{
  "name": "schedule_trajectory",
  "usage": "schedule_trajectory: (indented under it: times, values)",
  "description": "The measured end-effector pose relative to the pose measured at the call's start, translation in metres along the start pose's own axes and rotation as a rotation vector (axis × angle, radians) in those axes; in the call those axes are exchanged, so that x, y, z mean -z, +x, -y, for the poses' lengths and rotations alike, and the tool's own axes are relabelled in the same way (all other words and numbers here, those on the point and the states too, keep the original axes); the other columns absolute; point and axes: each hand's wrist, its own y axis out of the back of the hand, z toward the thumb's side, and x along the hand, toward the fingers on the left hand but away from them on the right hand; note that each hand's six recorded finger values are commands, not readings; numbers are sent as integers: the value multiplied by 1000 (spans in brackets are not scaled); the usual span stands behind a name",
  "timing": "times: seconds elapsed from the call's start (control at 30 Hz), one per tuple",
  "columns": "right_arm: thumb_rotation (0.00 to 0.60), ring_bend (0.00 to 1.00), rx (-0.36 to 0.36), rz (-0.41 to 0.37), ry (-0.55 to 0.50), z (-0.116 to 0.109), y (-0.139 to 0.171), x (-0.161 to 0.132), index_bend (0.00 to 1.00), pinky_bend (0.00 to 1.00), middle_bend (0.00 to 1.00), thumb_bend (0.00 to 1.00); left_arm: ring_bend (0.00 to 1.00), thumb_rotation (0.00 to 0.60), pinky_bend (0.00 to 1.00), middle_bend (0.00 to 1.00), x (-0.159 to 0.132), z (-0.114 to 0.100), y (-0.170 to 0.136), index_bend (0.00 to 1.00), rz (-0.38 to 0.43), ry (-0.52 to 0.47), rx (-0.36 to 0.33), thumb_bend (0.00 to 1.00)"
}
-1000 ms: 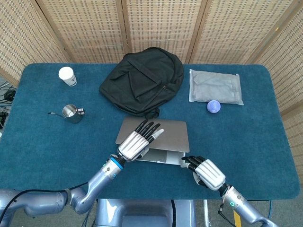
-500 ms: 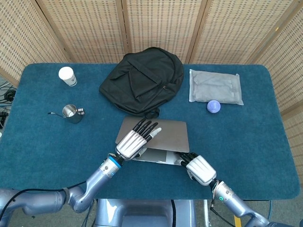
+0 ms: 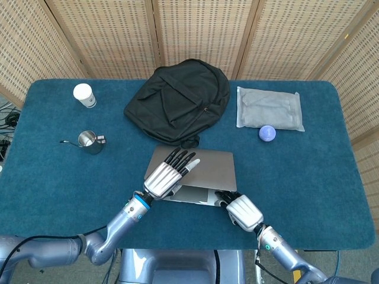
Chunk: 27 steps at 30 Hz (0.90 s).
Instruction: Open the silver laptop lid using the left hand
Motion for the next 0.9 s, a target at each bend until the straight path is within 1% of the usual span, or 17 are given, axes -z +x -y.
schedule_trajectory:
  times: [0.13,0.63,0.9]
  values:
    - [600,177,-13,-2,1,0,1,0,279,339,148,1000,0,600,0,0,5,1,-1,0,-11,5,3,489]
    - [600,177,-31,-4,2,1,0,-3,280,339,148,1000,0,600,0,0,43,0,1,0,-92,15,3,489]
    - [600,177,-24,-7,4,1,0,-4,279,339,148,1000,0,600,0,0,57,-13,5,0,-115,14,-28,488]
